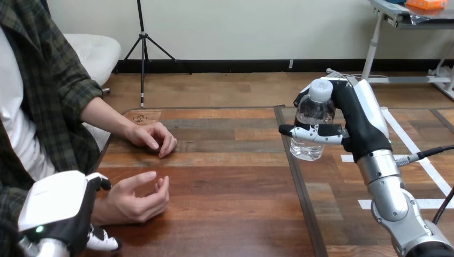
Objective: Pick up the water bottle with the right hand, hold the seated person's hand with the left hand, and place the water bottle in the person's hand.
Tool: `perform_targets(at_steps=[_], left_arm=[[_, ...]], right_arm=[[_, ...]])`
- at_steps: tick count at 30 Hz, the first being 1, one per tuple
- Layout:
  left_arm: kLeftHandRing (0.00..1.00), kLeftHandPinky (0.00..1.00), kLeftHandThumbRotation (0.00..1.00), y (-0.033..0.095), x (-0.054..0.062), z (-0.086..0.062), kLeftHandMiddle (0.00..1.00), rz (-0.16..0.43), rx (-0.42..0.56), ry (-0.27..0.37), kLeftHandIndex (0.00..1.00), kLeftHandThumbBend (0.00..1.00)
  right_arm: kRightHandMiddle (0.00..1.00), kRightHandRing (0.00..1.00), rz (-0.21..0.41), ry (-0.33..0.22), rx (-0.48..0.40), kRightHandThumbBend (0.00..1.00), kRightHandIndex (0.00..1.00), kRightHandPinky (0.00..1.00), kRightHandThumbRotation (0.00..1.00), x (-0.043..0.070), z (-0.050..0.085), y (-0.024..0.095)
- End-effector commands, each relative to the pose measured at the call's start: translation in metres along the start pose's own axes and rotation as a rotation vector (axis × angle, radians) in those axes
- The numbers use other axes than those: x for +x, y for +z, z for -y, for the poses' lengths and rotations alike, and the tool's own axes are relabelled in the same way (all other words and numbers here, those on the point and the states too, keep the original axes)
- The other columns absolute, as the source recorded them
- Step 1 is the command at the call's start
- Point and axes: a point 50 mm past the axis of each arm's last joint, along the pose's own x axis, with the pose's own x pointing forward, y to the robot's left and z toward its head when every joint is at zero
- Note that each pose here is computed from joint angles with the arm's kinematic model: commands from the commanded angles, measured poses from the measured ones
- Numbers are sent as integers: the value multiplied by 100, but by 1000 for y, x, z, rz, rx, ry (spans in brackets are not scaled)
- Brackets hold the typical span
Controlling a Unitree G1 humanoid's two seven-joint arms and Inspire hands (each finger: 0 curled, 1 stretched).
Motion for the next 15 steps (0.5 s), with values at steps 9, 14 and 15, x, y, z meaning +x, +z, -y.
perform_targets(at_steps=[9, 14, 15], left_arm=[[67, 62, 0, 11, 11, -9, 72, 34, 38, 3, 69, 98], [65, 60, 0, 12, 13, -6, 70, 26, 25, -10, 68, 97], [65, 60, 0, 12, 13, -6, 69, 25, 25, -10, 68, 96]], right_arm=[[44, 40, 118, -62, 16, 75, 41, 37, 0, 20, 12, 22], [44, 40, 119, -62, 21, 75, 41, 37, 0, 20, 12, 22], [44, 40, 119, -62, 21, 75, 41, 37, 0, 20, 12, 22]])
